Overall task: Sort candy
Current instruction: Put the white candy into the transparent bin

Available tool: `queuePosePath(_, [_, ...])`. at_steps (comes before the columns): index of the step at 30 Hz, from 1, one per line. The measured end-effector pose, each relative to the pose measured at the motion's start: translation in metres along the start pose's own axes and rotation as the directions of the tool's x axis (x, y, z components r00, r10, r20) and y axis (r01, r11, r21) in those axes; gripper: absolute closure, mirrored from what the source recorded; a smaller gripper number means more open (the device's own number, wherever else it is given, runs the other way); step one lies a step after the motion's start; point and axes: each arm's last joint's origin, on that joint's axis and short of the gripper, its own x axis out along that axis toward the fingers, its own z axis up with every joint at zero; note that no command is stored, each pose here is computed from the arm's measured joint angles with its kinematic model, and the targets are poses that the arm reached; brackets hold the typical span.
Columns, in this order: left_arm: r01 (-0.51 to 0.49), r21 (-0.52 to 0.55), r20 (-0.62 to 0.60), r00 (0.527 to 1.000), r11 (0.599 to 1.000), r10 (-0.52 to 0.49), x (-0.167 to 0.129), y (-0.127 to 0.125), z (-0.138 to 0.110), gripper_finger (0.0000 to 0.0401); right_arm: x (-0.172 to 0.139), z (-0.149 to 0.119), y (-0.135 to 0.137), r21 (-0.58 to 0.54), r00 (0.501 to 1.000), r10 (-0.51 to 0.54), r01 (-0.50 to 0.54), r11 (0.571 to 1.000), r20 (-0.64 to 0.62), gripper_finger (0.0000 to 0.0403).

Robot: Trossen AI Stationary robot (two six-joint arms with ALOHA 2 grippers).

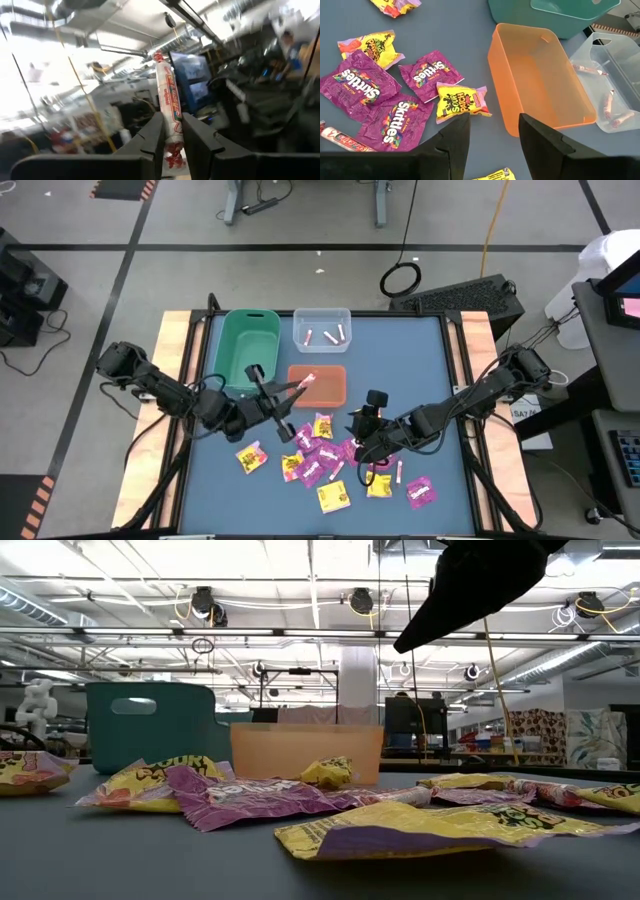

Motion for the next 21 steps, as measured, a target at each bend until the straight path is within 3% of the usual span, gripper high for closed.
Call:
queuePosePath(3, [0.026,0.214,-0.023,1.0,0.976,-0.022,0.0,-0.002,-0.003,0.0336,0.002,-0.001,0.001,-0.009,1.0,-0.003,0.002,1.0,-0.005,0.0243])
queuePosePath(8, [0.075,0.46,-0.058,0.997,0.885,-0.055,0.0,-0.006,-0.007,0.0336,0.009,-0.005,0.004,-0.03,1.0,-0.014,0.013,0.999,-0.023,0.0243])
queuePosePath(11, [0.082,0.53,-0.062,0.996,0.844,-0.058,0.0,-0.007,-0.007,0.0336,0.014,-0.007,0.005,-0.042,0.999,-0.021,0.02,0.999,-0.036,0.0243])
queuePosePath(16, [0.082,0.574,-0.062,0.996,0.815,-0.057,0.0,-0.007,-0.007,0.0336,0.016,-0.007,0.004,-0.037,0.999,-0.026,0.025,0.999,-0.039,0.0243])
queuePosePath(21, [0.084,0.664,-0.062,0.996,0.743,-0.057,0.0,-0.007,-0.007,0.0336,0.016,-0.007,0.004,-0.036,0.999,-0.024,0.022,0.999,-0.04,0.0243])
